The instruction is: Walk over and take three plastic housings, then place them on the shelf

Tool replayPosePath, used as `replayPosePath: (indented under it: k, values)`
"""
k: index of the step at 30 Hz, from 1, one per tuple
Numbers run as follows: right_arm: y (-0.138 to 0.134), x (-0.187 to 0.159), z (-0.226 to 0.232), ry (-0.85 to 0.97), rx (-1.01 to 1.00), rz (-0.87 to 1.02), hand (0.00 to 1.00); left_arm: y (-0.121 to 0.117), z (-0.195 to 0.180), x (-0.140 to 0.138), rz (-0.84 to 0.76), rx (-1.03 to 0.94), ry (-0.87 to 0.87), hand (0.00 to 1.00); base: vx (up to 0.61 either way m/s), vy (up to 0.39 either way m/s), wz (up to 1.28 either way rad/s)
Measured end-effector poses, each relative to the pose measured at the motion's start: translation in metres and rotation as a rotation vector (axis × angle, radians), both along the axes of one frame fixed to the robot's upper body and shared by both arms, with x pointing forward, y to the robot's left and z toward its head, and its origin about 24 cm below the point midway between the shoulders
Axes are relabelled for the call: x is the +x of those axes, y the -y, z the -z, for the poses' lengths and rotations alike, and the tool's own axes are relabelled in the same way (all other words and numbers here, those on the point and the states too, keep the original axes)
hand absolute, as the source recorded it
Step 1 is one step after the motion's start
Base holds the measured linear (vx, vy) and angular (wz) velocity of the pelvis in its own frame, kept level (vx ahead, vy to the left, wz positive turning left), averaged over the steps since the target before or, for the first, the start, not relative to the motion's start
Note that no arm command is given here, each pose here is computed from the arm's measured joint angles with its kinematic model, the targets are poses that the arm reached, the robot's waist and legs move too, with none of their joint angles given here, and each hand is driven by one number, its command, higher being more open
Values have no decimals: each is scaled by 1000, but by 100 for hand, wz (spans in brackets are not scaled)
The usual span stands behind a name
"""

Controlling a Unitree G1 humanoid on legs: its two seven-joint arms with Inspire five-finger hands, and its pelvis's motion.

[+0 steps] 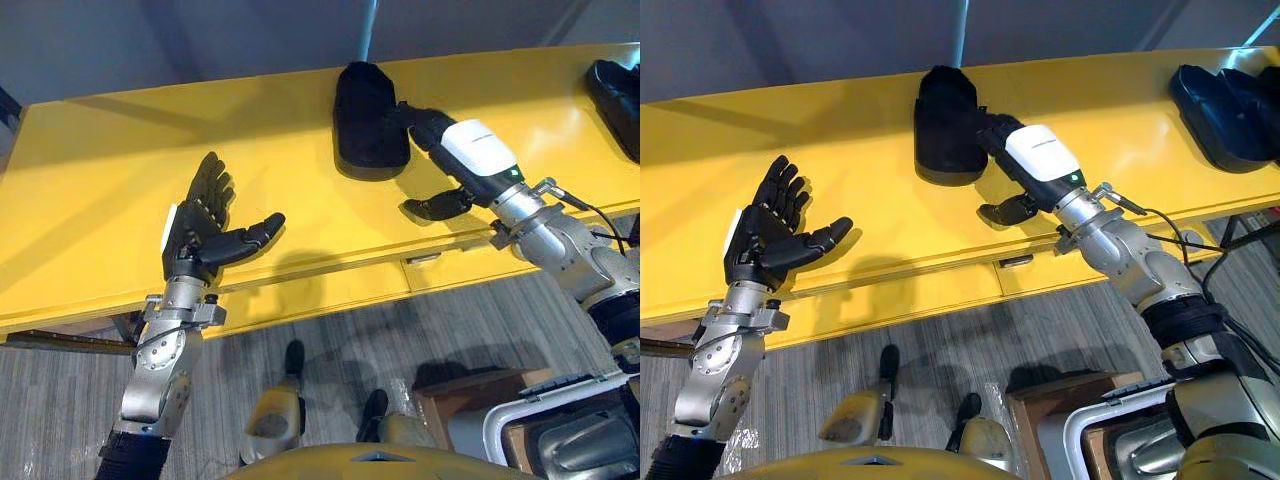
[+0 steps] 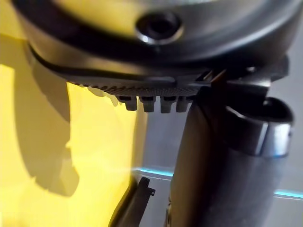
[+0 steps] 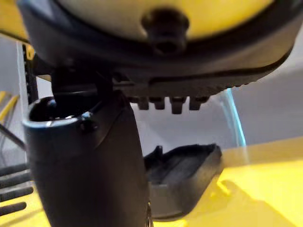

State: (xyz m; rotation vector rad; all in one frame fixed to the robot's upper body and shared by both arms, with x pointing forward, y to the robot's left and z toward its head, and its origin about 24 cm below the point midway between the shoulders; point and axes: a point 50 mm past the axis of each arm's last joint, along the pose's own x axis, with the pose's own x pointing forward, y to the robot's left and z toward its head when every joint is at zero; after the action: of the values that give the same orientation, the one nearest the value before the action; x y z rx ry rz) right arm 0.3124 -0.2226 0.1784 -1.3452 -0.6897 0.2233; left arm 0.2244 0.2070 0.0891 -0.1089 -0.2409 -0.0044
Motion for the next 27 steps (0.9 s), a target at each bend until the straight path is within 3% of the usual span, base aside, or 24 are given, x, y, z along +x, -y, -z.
replayPosePath:
  k: [5,9,13,16,18,21,27]
  values:
    - [-6,-10,-20,159,152,-26,100,4,-3,-5,19,-11,15,100,7,-6,-2]
    - [-22,-25,-30,196,468,-119,100,13,1,-6,26,-52,9,100,25,-15,-4]
    - [-53,-31,-15,-81,852,-274,100,21,0,-7,0,-115,21,100,13,-21,-4]
    - [-70,-27,5,-251,952,-294,100,27,-4,-8,-14,-156,39,100,-37,5,-3]
    - [-95,-26,25,-398,972,-318,100,32,-8,-9,-56,-174,65,100,-36,14,-5]
    - [-125,-29,39,-504,1000,-373,100,36,-11,-9,-123,-183,76,100,-4,-1,2]
    - [-150,-21,32,-514,1037,-426,100,31,-13,-11,-209,-229,93,100,18,-17,17]
